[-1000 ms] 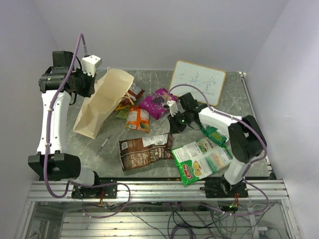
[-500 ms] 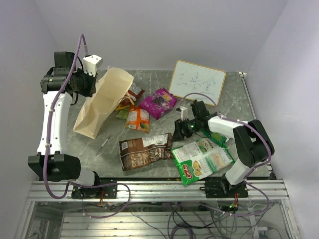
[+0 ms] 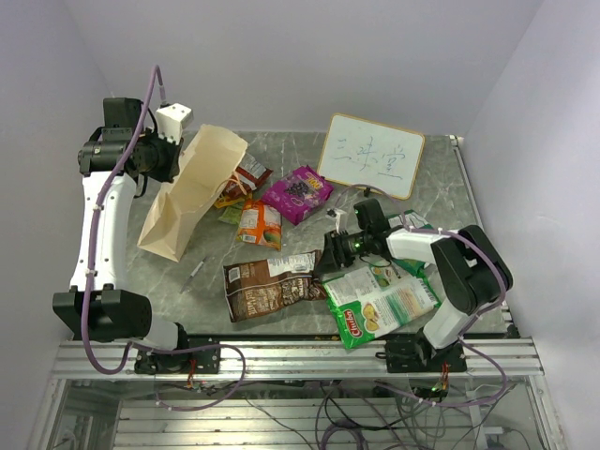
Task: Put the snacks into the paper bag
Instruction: Pick up the snack from the center of the board.
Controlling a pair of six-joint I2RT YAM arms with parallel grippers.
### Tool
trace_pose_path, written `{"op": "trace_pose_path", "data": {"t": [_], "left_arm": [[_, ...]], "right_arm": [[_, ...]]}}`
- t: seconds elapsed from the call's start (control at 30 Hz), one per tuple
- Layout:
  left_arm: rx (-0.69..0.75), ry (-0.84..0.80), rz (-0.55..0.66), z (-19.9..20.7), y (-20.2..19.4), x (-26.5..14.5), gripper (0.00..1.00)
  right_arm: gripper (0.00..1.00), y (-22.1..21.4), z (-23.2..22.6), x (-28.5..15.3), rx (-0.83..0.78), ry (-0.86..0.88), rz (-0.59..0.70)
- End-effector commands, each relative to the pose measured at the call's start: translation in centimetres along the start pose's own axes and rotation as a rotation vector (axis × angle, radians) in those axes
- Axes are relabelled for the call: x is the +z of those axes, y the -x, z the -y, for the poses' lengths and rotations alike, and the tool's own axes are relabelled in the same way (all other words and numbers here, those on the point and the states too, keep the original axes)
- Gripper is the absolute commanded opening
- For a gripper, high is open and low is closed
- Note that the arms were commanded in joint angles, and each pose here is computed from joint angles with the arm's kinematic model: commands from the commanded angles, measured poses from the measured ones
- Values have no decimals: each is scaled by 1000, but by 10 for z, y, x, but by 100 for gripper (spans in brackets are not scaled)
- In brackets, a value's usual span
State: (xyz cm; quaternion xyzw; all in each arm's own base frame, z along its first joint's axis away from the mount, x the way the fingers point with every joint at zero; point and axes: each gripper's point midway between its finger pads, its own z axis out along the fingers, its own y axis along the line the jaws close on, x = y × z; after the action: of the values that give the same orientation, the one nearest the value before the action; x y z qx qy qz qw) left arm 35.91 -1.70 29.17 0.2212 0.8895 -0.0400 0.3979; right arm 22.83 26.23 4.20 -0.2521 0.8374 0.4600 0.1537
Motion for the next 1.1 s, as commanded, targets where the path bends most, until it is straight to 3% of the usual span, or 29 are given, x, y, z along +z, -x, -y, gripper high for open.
{"op": "trace_pose_path", "data": {"t": [0.0,0.67,1.07], "left_arm": [[6,17,30,0,7,-1,12],[20,12,20,0,3,4,12],[7,0,25,1,2,10,12]], "right_arm": [[43,-7,5,7,10,9,-10],[42,-19,-1,28,63,111,-59],[2,17,-3,21,1,137,-5]]}}
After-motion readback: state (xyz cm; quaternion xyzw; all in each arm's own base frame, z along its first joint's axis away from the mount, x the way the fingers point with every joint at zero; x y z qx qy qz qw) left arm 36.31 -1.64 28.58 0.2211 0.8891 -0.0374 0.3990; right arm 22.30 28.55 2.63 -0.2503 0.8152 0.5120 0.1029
